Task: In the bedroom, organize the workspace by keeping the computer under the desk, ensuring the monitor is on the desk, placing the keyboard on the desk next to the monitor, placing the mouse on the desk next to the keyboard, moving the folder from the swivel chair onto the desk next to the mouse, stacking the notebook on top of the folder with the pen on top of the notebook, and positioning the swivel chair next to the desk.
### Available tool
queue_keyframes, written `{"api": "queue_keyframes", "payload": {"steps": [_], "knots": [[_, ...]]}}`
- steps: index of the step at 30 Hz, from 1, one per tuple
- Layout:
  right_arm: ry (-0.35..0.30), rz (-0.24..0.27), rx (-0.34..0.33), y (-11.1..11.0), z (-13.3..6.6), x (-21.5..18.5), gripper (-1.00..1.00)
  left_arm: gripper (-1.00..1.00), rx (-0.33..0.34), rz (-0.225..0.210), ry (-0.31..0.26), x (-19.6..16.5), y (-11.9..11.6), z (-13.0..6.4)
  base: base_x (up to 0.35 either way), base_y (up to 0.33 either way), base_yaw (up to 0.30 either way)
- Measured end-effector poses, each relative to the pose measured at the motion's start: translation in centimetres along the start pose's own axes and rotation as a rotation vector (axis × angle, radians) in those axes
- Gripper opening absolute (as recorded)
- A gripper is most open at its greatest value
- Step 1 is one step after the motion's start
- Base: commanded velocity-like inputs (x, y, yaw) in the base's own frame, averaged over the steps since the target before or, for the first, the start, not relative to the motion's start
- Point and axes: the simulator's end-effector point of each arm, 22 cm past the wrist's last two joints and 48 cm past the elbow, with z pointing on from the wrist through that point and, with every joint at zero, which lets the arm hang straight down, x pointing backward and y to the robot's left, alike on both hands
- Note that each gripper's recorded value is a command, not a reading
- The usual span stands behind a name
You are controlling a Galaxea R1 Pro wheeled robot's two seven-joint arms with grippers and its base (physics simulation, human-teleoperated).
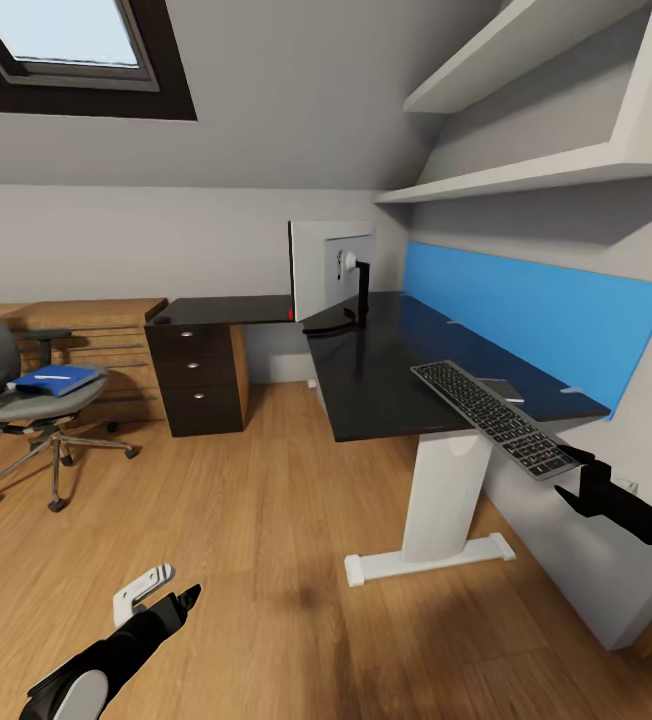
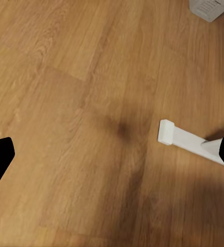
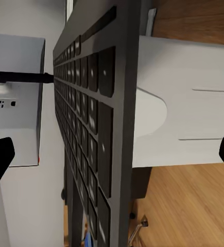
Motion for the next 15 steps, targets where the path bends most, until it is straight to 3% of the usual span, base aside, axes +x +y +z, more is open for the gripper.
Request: {"api": "queue_keyframes", "payload": {"steps": [9, 15], "knots": [[0.002, 0.000, 0.000, -0.01, 0.03, 0.09, 1.00, 1.00, -0.001, -0.001, -0.001, -0.04, 0.03, -0.01, 0.101, 0.084, 0.000], [0.002, 0.000, 0.001, -0.03, 0.05, 0.11, 1.00, 1.00, -0.001, -0.001, 0.001, 0.02, 0.03, 0.00, 0.011, 0.010, 0.000]]}}
